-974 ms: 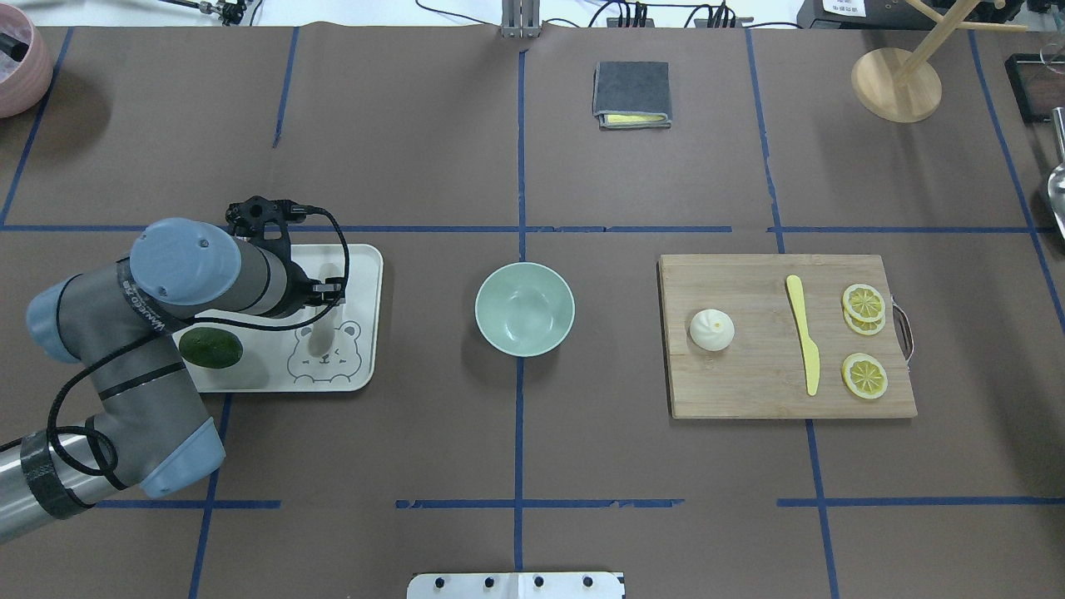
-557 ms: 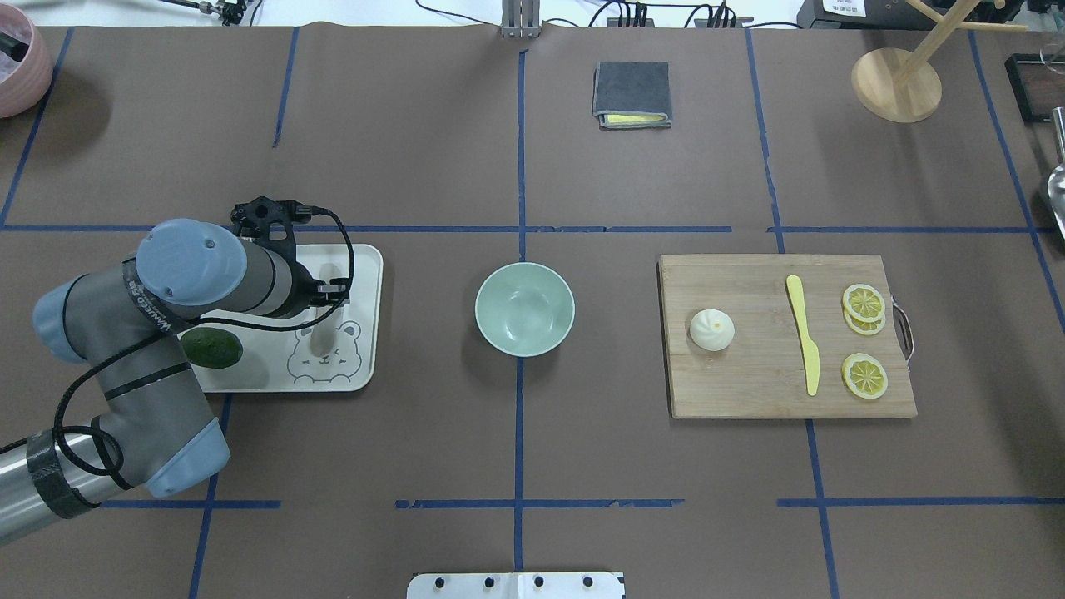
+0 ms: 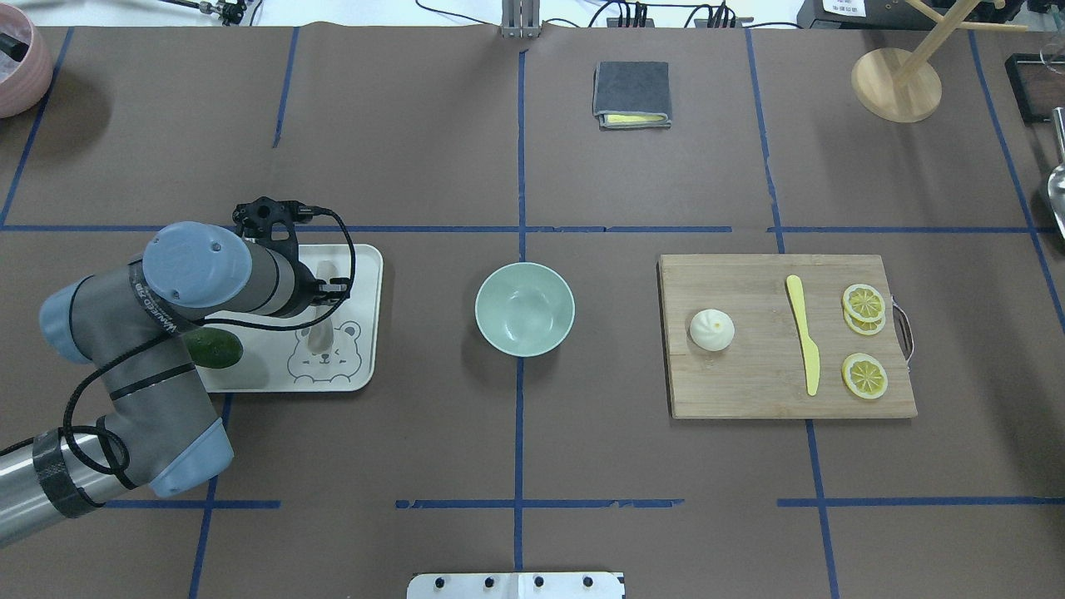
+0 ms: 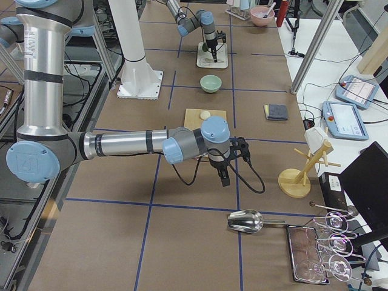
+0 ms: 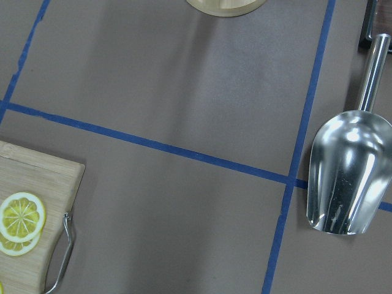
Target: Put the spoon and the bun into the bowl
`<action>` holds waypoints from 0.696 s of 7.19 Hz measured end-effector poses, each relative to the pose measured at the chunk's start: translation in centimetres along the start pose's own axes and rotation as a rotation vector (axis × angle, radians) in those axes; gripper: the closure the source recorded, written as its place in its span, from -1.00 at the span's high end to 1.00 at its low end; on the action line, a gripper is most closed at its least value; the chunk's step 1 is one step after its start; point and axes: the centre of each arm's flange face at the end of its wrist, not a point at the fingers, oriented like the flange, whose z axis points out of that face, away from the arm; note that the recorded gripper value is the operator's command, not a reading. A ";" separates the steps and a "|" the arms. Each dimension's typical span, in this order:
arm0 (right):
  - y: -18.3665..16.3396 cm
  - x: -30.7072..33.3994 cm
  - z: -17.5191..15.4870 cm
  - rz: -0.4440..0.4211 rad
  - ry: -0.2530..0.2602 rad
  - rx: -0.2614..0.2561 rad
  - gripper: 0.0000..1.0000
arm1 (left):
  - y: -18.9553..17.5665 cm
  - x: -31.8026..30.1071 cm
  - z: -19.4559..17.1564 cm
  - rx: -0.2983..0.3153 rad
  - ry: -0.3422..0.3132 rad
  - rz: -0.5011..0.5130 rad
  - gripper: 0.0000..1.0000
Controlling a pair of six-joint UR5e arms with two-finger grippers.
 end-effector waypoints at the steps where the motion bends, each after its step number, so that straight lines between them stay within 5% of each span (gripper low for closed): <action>1: 0.0 0.0 0.0 0.000 0.000 0.000 1.00 | 0.0 0.3 -0.5 0.005 0.009 0.003 -1.00; 3: 0.0 0.0 0.0 0.001 0.000 0.000 1.00 | -0.3 2.6 -4.1 0.015 0.041 0.008 -1.00; 5: 0.0 0.0 0.0 0.000 0.001 0.000 1.00 | -1.6 7.9 -7.6 0.007 0.022 -0.107 -1.00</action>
